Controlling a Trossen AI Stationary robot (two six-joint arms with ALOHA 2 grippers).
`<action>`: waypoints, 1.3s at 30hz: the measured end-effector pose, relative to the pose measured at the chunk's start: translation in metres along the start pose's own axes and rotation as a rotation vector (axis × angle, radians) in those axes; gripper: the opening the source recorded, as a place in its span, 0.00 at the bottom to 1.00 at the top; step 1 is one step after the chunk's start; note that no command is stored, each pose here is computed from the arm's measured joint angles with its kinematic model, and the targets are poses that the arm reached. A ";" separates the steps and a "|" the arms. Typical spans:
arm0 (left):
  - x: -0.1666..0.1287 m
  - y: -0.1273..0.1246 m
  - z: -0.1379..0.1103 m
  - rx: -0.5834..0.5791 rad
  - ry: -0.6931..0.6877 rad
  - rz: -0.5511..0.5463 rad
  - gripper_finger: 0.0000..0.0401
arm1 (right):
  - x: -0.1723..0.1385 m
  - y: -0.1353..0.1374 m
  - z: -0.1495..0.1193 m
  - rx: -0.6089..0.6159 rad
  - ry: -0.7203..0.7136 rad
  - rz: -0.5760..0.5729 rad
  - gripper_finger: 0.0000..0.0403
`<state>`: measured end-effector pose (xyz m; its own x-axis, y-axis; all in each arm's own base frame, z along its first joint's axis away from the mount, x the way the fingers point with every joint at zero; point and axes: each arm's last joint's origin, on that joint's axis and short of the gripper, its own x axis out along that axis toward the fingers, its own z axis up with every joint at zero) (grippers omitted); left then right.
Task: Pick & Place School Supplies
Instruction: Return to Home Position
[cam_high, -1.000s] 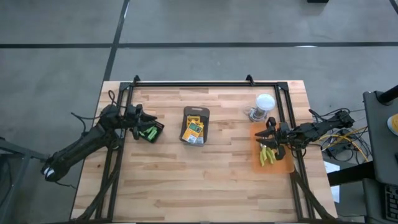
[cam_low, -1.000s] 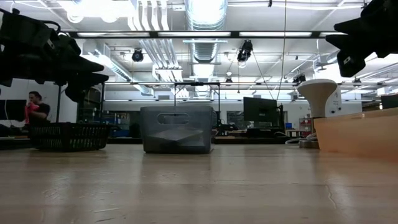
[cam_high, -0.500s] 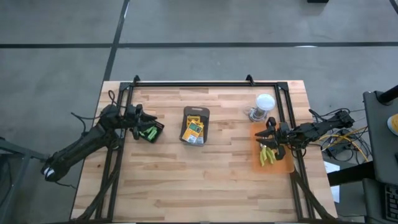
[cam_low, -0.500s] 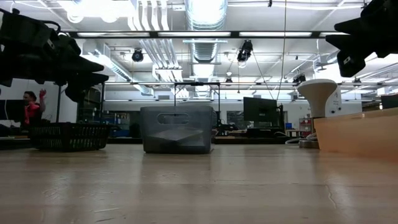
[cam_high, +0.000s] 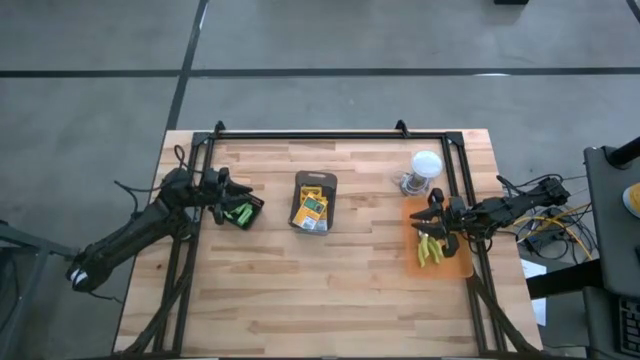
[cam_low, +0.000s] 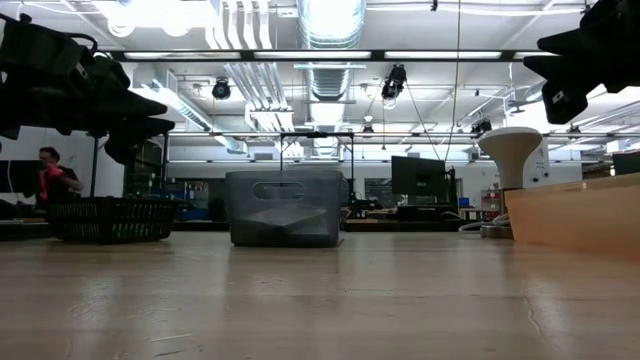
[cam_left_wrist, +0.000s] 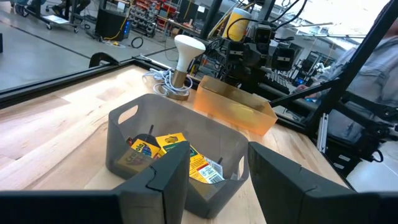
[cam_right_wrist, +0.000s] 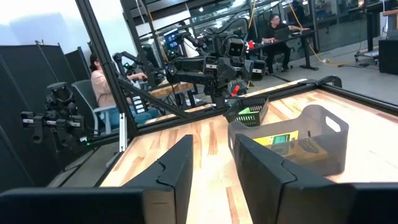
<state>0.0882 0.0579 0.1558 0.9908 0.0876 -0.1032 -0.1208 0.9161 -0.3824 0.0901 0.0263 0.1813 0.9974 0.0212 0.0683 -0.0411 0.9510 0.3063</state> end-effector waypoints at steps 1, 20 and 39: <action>0.000 0.000 0.000 0.000 0.000 0.000 0.42 | 0.000 0.000 0.000 0.000 0.000 0.000 0.28; 0.000 0.000 0.000 0.000 0.000 0.000 0.42 | 0.000 0.000 0.000 0.000 0.000 0.000 0.29; 0.000 0.000 0.000 0.000 0.000 0.000 0.42 | 0.000 0.000 0.000 0.000 0.000 0.000 0.25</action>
<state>0.0882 0.0579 0.1559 0.9908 0.0878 -0.1029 -0.1208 0.9161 -0.3822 0.0901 0.0263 0.1812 0.9975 0.0209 0.0679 -0.0407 0.9511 0.3061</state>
